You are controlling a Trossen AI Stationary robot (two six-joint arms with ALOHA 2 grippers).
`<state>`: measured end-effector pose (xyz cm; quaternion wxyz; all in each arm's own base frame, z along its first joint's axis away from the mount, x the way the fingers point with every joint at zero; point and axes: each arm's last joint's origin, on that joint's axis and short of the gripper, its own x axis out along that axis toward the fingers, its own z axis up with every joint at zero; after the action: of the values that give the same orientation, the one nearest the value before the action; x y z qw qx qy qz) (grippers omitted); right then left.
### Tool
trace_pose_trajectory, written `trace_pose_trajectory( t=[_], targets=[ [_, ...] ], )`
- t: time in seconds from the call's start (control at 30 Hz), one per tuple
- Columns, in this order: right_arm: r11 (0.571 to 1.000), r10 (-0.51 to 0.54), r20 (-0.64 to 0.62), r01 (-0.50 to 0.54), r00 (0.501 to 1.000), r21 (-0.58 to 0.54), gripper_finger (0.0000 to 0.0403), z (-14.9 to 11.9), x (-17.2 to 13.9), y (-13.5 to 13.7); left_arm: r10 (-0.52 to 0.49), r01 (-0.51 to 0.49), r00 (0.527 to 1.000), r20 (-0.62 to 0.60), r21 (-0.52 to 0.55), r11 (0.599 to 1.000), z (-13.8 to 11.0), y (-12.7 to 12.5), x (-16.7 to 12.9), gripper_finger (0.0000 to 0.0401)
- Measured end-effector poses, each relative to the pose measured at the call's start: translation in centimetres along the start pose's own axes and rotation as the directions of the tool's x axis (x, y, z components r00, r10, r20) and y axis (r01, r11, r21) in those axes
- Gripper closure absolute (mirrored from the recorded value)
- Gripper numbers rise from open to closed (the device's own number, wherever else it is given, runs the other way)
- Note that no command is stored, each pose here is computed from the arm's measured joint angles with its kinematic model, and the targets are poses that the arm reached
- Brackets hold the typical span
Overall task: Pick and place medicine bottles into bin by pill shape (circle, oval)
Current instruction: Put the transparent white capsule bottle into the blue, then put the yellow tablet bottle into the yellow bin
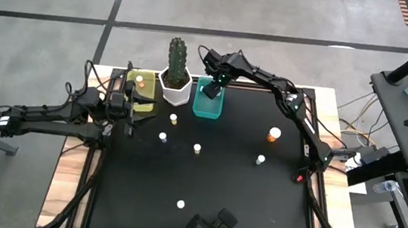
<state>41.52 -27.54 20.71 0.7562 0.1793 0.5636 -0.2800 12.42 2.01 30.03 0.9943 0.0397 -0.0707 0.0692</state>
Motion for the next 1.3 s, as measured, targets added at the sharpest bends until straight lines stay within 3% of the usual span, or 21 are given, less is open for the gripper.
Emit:
trace_pose_trajectory(
  t=[0.43, 0.73, 0.97, 1.3],
  targets=[
    [1.0, 0.001, 0.007, -0.001, 1.0, 0.003, 0.0173, 0.0, -0.4, 0.0, 0.0, 0.0, 1.0, 0.0, 0.0, 1.0, 0.0, 0.0, 0.0, 0.0186],
    [1.0, 0.012, 0.064, -0.013, 0.998, 0.013, 0.0172, -0.1, -4.0, 0.8, 0.0, 0.0, 1.0, 0.0, 0.0, 1.0, 0.0, 0.0, 0.0, 0.0186],
    [0.998, 0.042, 0.074, -0.039, 0.996, -0.054, 0.0172, -1.3, -8.0, 4.3, 0.0, 0.0, 1.0, -0.001, -0.001, 1.0, 0.0, 0.0, 0.0, 0.0186],
    [0.97, 0.1, 0.076, -0.08, 0.992, -0.23, 0.0172, -5.5, -11.6, 13.1, -0.002, 0.001, 1.0, -0.03, -0.024, 1.0, -0.4, 0.0, 0.5, 0.0186]
  ],
)
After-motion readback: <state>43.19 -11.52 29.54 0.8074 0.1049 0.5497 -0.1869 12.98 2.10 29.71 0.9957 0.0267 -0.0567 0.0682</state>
